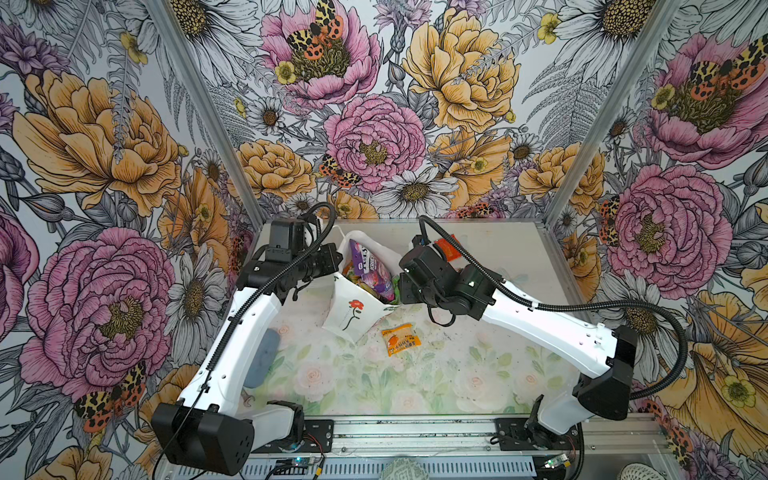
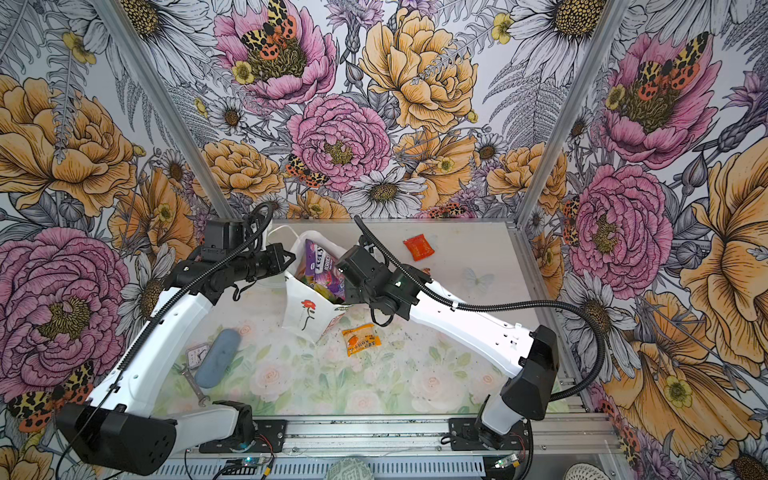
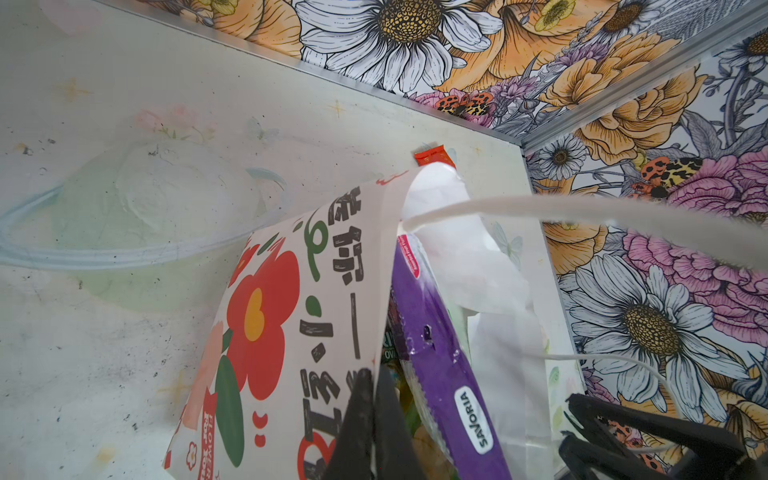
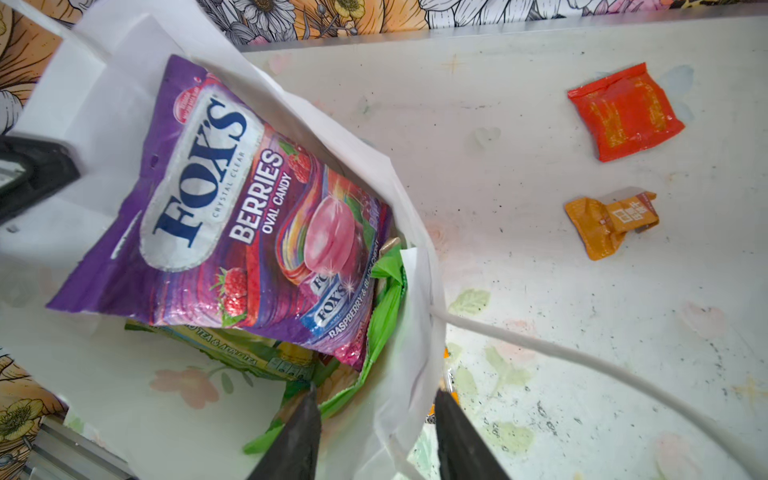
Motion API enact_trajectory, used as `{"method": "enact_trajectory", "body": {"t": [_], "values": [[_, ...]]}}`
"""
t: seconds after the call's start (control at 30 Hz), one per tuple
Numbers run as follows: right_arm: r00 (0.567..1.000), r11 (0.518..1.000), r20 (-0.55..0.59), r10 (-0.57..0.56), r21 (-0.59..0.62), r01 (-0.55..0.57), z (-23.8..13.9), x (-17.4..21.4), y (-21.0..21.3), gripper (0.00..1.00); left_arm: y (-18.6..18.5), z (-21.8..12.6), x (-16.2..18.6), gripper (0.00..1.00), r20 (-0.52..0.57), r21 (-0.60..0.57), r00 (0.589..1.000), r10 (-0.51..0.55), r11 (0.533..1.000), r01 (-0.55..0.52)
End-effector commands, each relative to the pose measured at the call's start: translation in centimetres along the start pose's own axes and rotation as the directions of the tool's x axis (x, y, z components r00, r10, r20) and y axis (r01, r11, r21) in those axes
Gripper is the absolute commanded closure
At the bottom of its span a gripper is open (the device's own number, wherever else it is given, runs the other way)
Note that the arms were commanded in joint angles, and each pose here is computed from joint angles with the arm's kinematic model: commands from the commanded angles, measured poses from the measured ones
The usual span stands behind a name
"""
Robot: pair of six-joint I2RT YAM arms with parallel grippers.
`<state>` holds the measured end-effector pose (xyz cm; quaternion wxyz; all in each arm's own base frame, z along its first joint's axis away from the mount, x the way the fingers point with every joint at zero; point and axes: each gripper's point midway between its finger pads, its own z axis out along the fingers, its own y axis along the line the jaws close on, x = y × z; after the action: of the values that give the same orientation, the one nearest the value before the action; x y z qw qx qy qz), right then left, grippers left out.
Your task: Place the snacks into the paper bag
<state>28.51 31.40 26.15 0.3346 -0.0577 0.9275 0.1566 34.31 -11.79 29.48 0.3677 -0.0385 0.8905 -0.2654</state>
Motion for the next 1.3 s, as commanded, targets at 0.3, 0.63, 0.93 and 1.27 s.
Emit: {"method": "enact_trajectory", "body": {"t": [0.3,0.63,0.93,1.27], "values": [[0.996,0.996,-0.050,0.071,0.063,-0.068,2.7,1.1,-1.7,0.58,-1.9,-1.8,-3.1,0.98,0.140,0.052,0.989,0.045,0.997,-0.053],[0.994,0.995,-0.076,0.076,0.070,-0.071,4.4,1.3,-0.8,0.82,-2.1,-1.6,-2.9,0.98,0.131,0.061,0.990,0.048,0.997,-0.056],[0.998,0.998,-0.042,0.055,-0.005,-0.055,4.1,-1.7,1.9,1.00,-2.7,-1.2,-2.2,0.98,0.111,0.038,0.990,0.085,0.995,-0.090],[0.992,0.978,0.108,0.063,-0.206,-0.040,-0.1,-10.7,5.9,1.00,-3.3,-1.1,-3.1,0.97,0.059,-0.081,0.997,0.053,0.996,-0.048]]}}
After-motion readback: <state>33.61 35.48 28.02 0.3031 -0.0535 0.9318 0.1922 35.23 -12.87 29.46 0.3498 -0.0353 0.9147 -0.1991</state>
